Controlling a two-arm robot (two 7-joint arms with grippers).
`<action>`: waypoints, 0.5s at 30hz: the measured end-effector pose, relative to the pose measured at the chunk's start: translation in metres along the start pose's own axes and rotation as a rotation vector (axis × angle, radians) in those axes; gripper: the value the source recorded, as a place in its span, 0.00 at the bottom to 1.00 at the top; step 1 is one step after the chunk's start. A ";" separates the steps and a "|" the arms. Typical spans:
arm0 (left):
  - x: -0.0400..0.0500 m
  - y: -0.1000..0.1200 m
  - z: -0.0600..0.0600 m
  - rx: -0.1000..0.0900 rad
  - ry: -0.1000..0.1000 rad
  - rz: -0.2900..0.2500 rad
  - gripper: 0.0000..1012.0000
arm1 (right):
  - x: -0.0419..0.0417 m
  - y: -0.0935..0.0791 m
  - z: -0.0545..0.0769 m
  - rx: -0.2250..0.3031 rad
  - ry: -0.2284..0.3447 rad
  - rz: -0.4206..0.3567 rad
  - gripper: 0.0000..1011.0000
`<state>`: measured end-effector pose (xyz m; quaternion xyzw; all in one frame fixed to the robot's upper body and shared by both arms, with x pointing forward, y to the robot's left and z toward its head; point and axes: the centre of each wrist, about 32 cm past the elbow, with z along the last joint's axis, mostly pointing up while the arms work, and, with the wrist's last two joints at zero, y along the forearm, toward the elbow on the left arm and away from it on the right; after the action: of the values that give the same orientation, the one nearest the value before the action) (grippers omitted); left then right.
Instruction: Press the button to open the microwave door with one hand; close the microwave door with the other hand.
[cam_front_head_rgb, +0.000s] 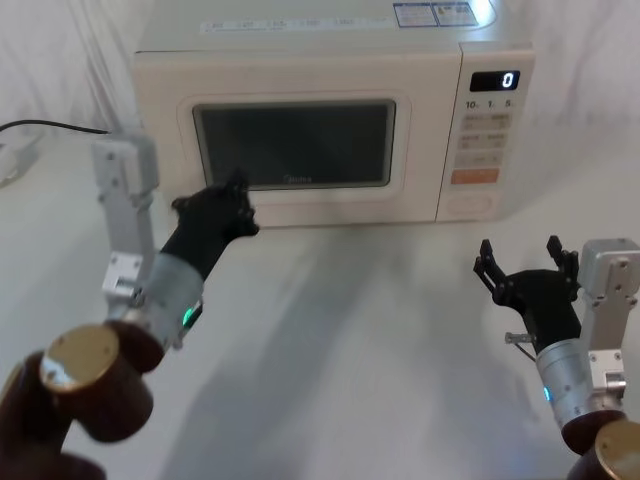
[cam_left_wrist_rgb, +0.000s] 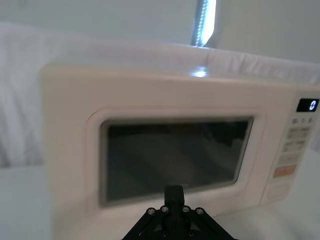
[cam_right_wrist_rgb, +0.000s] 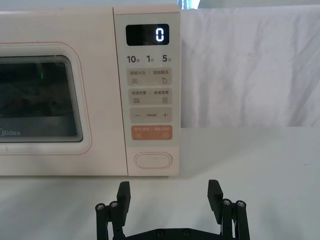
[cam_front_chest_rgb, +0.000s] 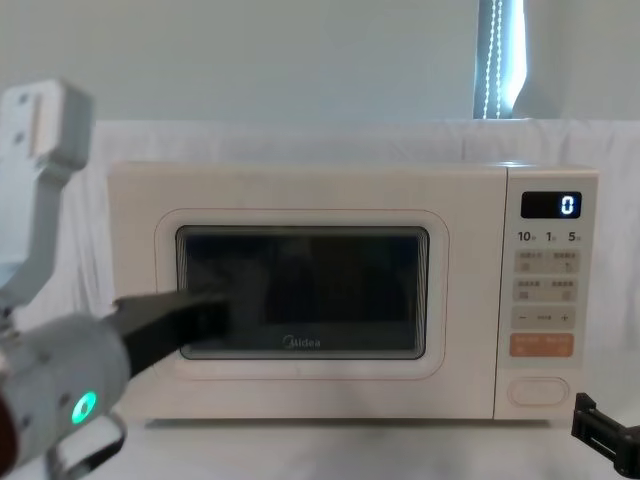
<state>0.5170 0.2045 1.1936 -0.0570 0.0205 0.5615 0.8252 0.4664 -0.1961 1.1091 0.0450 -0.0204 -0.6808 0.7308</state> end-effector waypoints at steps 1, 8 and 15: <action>0.0004 0.003 -0.002 0.001 0.003 0.005 0.00 | 0.0000 0.000 0.000 0.000 0.000 0.000 0.99; 0.0043 0.035 -0.020 0.022 0.032 0.064 0.00 | 0.0000 0.000 0.000 0.000 0.000 0.000 0.99; 0.0061 0.058 -0.030 0.036 0.056 0.105 0.00 | 0.0000 0.000 0.000 0.000 0.000 0.000 0.99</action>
<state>0.4665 0.2276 1.1596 -0.0568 0.0565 0.6019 0.7946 0.4664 -0.1962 1.1091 0.0449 -0.0204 -0.6807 0.7309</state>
